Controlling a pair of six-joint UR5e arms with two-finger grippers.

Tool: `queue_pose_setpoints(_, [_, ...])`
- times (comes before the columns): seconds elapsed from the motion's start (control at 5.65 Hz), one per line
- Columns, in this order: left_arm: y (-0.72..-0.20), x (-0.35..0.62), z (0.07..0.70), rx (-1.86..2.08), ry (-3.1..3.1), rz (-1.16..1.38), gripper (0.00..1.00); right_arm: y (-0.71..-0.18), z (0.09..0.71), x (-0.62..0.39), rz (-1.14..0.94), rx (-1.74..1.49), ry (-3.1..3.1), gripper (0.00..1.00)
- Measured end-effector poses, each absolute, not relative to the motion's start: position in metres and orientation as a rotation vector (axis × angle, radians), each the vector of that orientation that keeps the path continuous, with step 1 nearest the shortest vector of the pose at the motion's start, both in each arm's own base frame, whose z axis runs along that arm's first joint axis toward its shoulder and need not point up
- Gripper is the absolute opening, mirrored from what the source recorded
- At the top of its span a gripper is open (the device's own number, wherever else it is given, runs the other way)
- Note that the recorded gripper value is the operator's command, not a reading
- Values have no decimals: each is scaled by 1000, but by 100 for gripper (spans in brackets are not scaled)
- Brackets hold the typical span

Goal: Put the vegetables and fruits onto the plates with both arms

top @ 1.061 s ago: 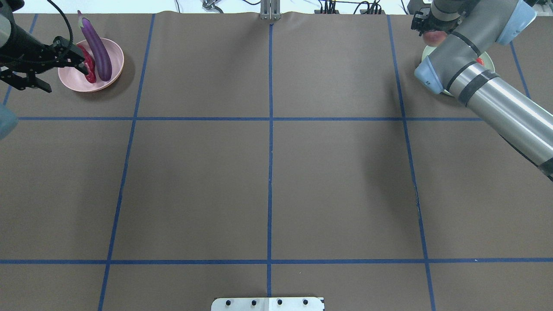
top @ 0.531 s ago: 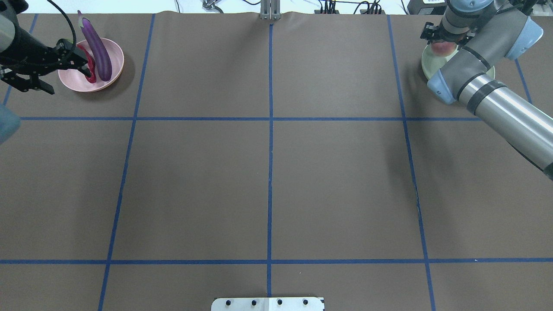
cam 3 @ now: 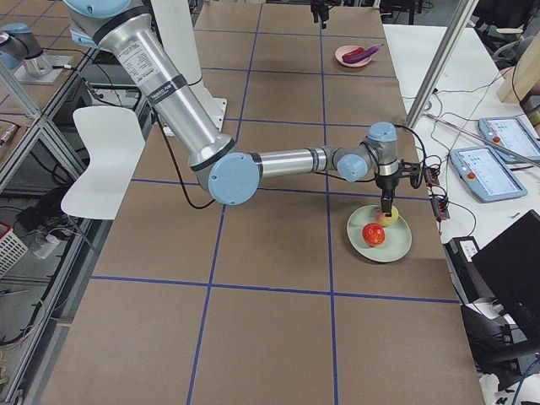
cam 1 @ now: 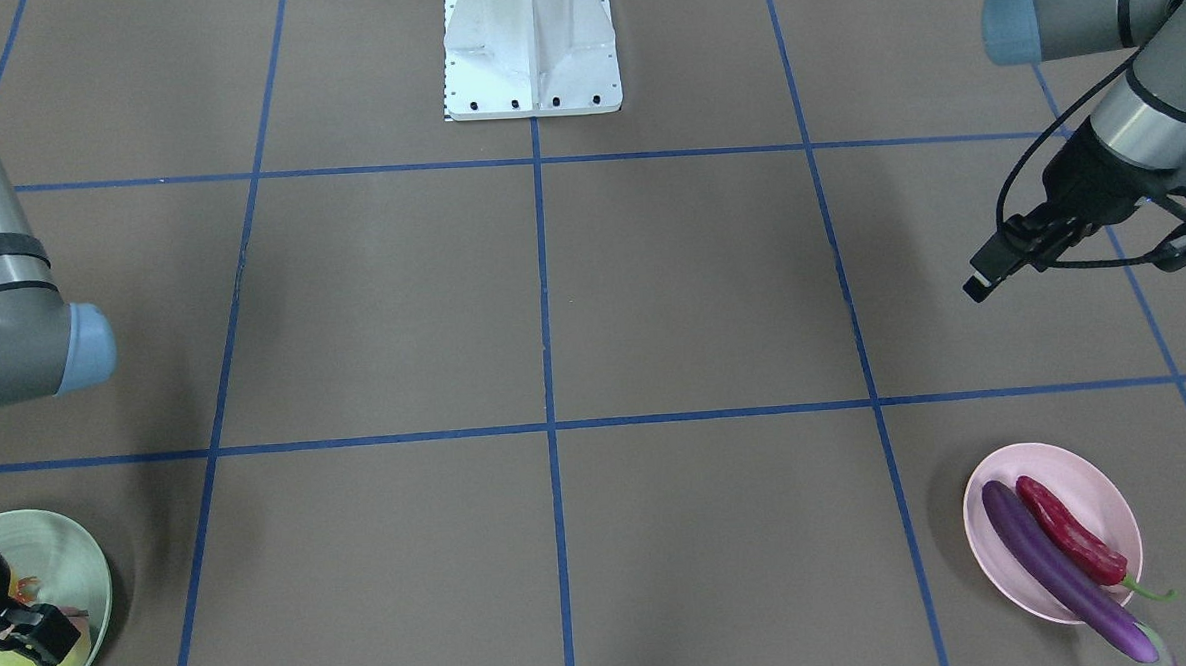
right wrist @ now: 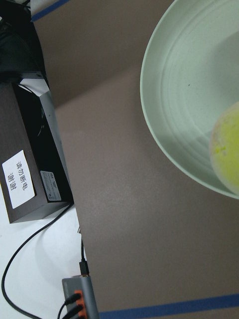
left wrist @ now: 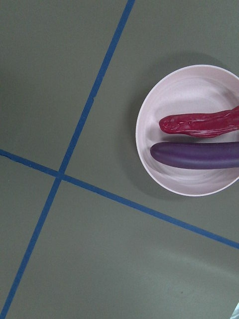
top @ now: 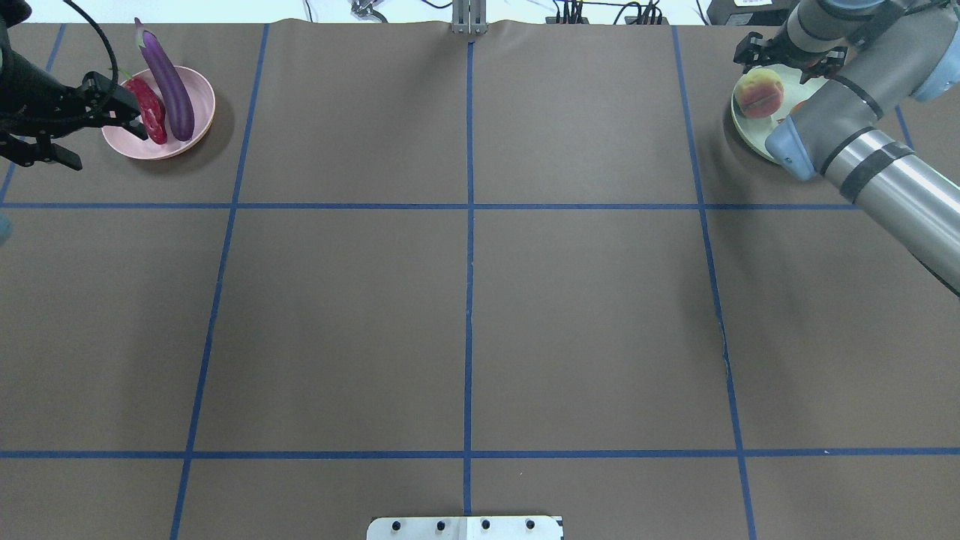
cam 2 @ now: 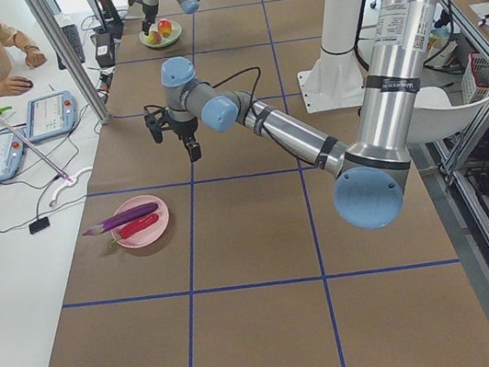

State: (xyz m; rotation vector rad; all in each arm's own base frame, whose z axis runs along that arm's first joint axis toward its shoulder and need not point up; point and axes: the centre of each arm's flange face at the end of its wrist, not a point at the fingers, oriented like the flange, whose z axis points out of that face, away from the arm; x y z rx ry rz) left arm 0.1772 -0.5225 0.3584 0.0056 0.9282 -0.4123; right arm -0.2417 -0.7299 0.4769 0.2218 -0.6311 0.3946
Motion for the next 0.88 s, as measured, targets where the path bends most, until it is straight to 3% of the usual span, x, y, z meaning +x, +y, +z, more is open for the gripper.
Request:
queue_pose_setpoints(0.35, [-454,141,380,91,901,-211,100,-674,450,-169,226,166,-718,100])
queue_pose_setpoints(0.88, [-402,92,442,150,809,35,100,-603,485,-51,108,161,-819,100])
